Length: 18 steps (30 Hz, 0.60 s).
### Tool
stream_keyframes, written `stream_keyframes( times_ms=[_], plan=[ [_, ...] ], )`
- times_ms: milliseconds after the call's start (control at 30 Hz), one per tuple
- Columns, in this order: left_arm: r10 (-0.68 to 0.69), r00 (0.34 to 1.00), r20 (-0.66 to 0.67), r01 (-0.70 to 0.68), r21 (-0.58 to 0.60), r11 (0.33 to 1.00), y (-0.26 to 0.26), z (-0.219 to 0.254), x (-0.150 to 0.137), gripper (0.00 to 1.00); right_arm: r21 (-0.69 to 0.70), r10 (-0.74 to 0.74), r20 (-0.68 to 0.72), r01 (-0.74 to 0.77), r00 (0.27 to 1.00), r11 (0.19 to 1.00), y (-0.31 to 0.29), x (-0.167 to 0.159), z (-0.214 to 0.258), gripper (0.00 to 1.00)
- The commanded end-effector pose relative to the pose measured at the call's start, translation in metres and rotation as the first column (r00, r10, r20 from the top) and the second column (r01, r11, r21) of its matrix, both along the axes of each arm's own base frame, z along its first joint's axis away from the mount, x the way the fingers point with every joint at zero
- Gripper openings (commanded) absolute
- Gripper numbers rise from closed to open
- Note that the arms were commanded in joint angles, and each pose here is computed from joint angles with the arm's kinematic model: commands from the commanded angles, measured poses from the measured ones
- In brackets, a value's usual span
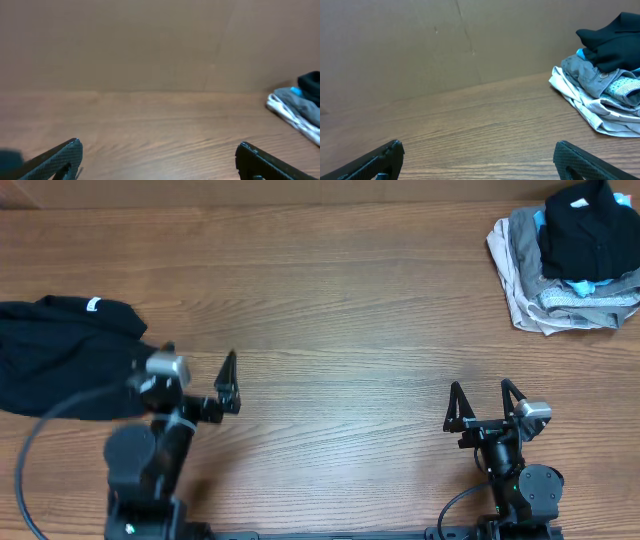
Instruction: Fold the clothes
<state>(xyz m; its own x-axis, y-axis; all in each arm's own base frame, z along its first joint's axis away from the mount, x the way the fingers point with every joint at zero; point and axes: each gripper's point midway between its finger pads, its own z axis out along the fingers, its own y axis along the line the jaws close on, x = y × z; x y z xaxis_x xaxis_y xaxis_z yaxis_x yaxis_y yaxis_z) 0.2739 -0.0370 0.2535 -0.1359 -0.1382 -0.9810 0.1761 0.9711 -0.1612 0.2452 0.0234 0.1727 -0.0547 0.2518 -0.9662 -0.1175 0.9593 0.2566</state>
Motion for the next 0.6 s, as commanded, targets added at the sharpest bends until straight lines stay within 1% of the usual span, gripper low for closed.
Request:
stream_keyframes(
  times_ms=[0, 100, 300, 567],
  plan=[
    [0.036, 0.999, -0.012, -0.036, -0.04, 0.999, 0.01, -0.034, -0.011, 1.0, 0.008, -0.017, 0.007, 0.017, 1.0, 1.0, -0.004, 0.0, -0.001, 1.0],
    [0.064, 0.998, -0.014, -0.065, -0.046, 0.997, 0.016, -0.053, -0.017, 1.0, 0.008, -0.017, 0.007, 0.017, 1.0, 1.0, -0.003, 0.0, -0.001, 1.0],
    [0.186, 0.982, -0.018, -0.187, -0.077, 0.979, 0.036, -0.085, -0.022, 1.0, 0.008, -0.017, 0.007, 0.017, 1.0, 1.0, -0.004, 0.0, -0.001, 1.0],
    [0.279, 0.96, -0.012, -0.28, -0.069, 0.958, 0.055, -0.104, -0.025, 1.0, 0.008, -0.017, 0.007, 0.017, 1.0, 1.0, -0.004, 0.0, -0.001, 1.0]
  ],
)
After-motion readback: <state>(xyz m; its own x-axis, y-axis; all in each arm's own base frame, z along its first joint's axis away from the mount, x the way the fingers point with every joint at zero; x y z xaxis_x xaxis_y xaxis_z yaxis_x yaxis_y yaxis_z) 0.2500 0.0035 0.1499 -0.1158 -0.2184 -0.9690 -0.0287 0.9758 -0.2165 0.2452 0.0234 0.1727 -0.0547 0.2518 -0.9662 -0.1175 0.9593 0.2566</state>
